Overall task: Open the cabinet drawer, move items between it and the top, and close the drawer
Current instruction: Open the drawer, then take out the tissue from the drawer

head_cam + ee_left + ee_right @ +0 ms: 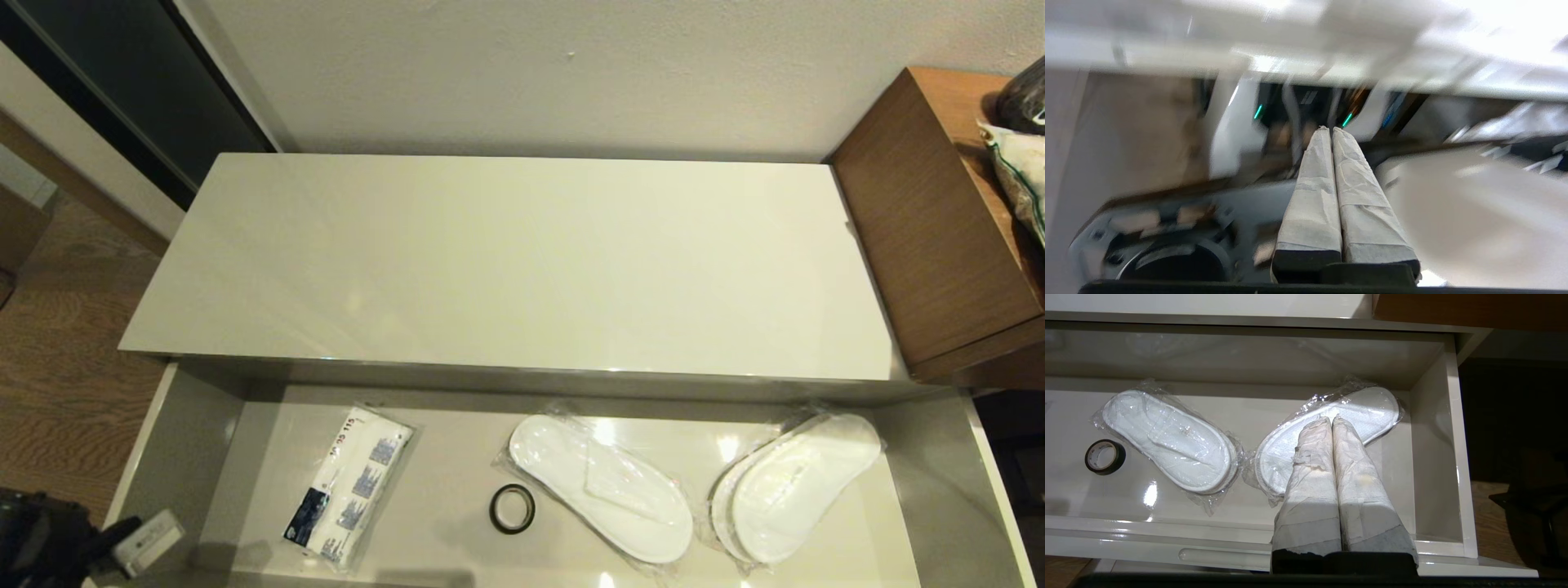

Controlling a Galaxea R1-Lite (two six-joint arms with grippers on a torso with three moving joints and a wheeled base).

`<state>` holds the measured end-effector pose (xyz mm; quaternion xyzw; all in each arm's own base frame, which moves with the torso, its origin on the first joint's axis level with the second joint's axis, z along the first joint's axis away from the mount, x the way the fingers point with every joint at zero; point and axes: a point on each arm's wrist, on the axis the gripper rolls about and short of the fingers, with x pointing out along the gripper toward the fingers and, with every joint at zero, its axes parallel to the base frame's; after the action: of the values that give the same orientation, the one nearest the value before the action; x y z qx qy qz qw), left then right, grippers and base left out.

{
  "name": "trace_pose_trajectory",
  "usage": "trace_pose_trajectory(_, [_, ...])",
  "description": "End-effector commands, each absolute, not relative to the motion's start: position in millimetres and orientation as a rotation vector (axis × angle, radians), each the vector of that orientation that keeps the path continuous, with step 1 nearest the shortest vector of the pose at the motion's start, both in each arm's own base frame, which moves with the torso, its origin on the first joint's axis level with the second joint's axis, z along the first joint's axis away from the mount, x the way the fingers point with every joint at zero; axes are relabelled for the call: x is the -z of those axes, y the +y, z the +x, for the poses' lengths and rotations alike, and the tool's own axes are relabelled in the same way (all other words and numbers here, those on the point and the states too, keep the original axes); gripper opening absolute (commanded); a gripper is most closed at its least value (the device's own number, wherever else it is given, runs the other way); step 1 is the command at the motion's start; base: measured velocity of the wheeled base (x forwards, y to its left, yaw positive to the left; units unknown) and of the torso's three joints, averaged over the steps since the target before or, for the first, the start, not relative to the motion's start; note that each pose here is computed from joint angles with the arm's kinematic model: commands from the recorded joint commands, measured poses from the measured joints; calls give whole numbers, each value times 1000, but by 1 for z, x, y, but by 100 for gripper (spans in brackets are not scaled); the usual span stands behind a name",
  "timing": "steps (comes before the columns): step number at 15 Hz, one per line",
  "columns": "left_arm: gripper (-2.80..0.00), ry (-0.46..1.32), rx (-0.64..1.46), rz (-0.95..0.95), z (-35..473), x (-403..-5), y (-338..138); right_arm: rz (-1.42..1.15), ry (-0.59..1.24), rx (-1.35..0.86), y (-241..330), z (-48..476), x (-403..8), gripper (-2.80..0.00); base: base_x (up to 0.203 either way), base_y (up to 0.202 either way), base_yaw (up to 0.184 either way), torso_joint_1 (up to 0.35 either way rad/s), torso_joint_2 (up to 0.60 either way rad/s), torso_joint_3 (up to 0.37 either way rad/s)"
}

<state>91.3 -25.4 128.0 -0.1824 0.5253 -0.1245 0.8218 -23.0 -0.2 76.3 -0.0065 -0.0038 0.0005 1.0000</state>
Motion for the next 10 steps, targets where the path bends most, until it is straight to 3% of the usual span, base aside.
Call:
trace_pose_trajectory(1, [-280, 1011, 288, -411, 85, -148, -24, -14, -6, -1, 0, -23, -76, -280, 0, 0, 0, 0, 0, 0])
trace_pose_trajectory(10, [-280, 884, 308, -443, 19, -221, -11, -14, -8, -1, 0, -23, -77, -280, 0, 0, 0, 0, 0, 0])
